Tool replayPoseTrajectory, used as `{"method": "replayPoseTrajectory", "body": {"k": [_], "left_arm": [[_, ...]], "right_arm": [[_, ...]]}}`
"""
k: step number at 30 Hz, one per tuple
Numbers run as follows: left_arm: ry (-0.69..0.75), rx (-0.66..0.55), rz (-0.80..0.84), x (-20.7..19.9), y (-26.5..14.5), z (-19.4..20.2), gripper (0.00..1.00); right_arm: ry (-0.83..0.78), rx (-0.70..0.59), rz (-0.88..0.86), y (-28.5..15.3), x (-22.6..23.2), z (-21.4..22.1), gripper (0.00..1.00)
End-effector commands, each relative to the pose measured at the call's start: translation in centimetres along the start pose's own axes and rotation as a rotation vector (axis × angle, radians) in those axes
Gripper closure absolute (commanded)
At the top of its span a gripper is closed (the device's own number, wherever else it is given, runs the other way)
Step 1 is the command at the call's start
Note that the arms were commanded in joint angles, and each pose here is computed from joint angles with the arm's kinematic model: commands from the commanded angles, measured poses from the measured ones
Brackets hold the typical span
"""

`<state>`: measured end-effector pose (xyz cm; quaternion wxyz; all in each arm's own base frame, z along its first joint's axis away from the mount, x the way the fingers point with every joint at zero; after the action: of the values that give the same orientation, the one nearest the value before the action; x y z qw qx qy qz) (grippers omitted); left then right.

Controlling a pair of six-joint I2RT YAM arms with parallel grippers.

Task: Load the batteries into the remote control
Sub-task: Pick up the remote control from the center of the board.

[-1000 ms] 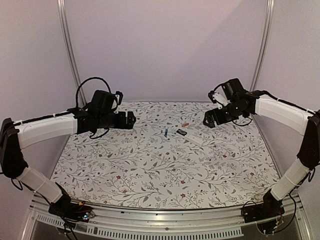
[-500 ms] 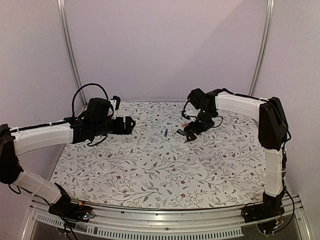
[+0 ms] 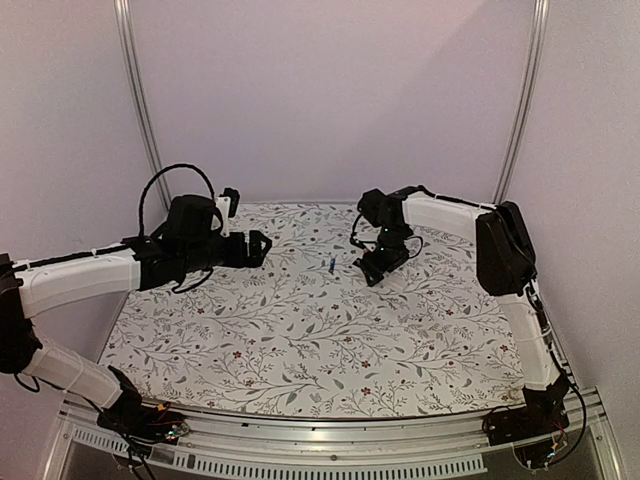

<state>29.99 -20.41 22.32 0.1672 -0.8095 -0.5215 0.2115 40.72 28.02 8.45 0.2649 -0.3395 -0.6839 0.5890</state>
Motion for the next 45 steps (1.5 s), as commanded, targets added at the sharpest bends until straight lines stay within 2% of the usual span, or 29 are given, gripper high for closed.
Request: {"method": "replayPoseTrajectory", "body": {"k": [1,5,12,16,18,21,24,29,34,40,45], "left_arm": [[0.026,-0.015,0.019,-0.6,-0.3,0.2,0.00],[0.037,-0.016,0.013,-0.5,-0.4,0.2,0.00],[0.050,-0.030,-0.015,-0.1,-0.8,0.0,0.00],[0.036,-0.043,-0.025,0.0,-1.1,-0.3,0.00],[0.022,-0.055,-0.031,0.1,-1.2,-0.3,0.01],[0.009,-0.068,-0.032,0.2,-1.4,-0.2,0.00],[0.015,-0.117,0.044,-0.6,-1.8,-0.8,0.00],[0.051,-0.168,0.258,-2.9,-2.6,-1.2,0.00],[0.077,-0.221,0.473,-5.6,-3.3,-1.6,0.00],[0.117,-0.331,0.758,-10.0,-5.3,-2.9,0.00],[0.109,-0.383,0.890,-12.9,-5.9,-3.9,0.00]], "right_arm": [[-0.021,0.005,-0.012,0.5,0.2,-0.8,0.36],[-0.032,0.009,-0.015,1.3,0.2,-0.9,0.49],[-0.037,0.010,-0.064,1.7,0.6,-0.9,0.64],[-0.032,-0.001,-0.088,1.0,0.9,-1.1,0.80],[-0.027,-0.021,-0.125,0.1,1.3,-1.2,0.82],[-0.021,-0.098,-0.199,-3.0,2.1,-1.9,0.88],[-0.026,-0.242,-0.291,-7.5,3.1,-2.8,0.89],[-0.053,-0.528,-0.478,-16.4,4.8,-3.0,0.91],[-0.089,-0.769,-0.676,-22.8,6.5,-2.0,0.91],[-0.132,-0.933,-0.858,-27.7,7.9,-0.3,0.91],[-0.178,-1.038,-0.968,-31.0,9.1,0.8,0.91]]}}
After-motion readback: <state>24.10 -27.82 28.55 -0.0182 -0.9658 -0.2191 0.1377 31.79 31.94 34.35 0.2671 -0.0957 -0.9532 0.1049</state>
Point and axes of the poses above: each gripper's point midway between its finger pads, its own y axis out along the fingers, its own x axis along the line the jaws close on, z = x × y, the point moved 6 cm from there along -y, back along the fingers, and after that the axes turned 5 degrees about y, right-handed, at the moved point
